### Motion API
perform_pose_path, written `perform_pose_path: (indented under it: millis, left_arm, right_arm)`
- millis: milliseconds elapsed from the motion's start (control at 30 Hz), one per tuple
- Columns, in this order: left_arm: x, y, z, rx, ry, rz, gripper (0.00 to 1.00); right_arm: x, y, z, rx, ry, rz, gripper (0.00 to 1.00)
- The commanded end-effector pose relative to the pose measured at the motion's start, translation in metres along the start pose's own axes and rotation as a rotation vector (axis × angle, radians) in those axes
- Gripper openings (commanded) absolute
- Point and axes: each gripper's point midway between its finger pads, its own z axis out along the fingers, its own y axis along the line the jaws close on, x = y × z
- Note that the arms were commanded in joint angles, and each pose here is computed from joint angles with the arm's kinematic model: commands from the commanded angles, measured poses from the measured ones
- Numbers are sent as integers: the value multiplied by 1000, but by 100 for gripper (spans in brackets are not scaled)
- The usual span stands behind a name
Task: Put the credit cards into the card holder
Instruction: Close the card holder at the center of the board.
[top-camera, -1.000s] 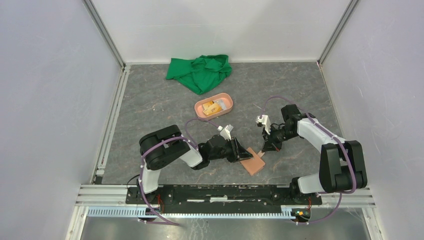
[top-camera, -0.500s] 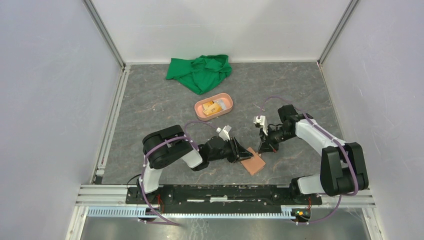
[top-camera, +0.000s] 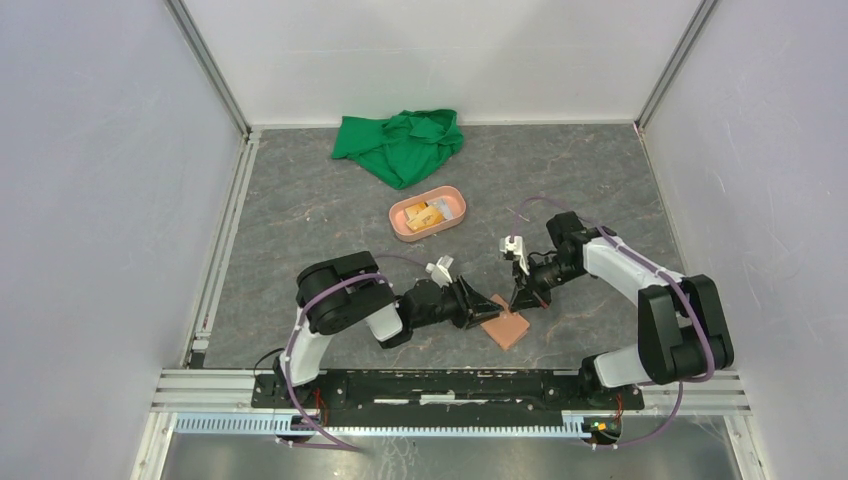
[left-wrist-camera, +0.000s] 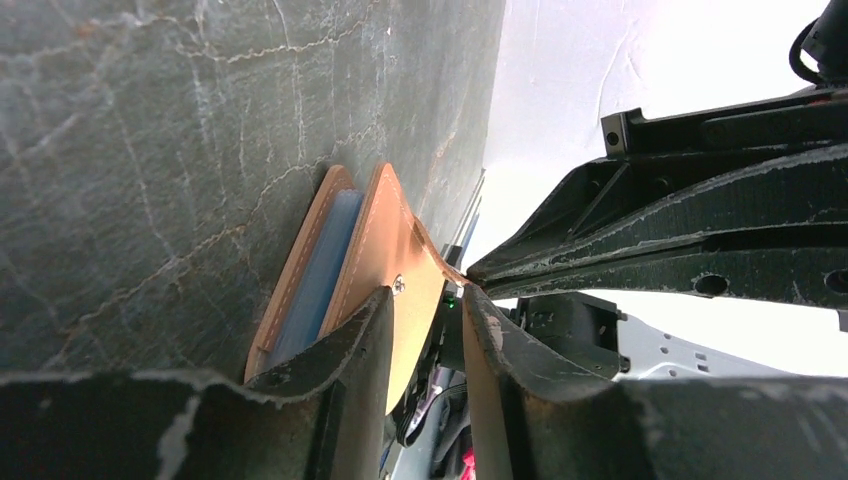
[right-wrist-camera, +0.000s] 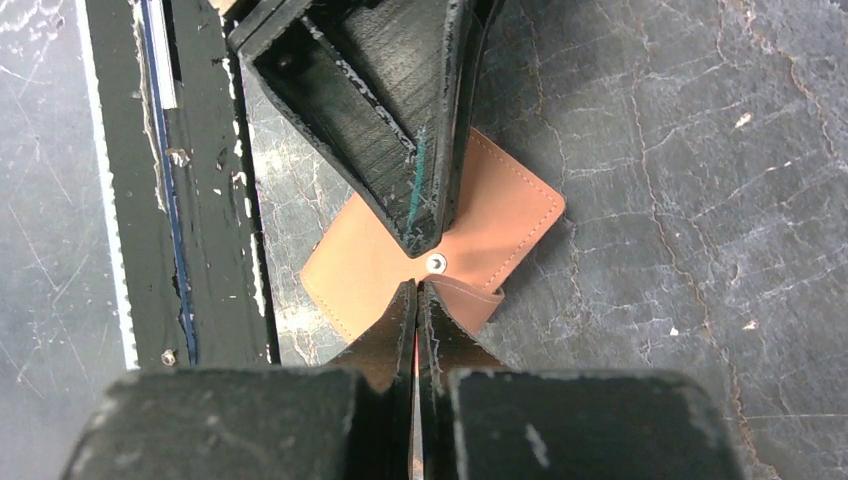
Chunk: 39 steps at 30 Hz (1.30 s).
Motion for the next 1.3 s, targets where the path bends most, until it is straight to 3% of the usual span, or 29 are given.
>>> perform_pose_path:
  millis: [0,700,1267]
  left_arm:
    - [-6,3,0,22,-42,-102,40]
    - [1,10,10,41,4,-204,38]
    - [7,14,12,57,46,-260,36]
  right_arm:
    - [-13,3,2,4,-21,-108,0]
    - [-19,-2,9,149,51,-372,0]
    - [-25,-4,19,195,97,-484,0]
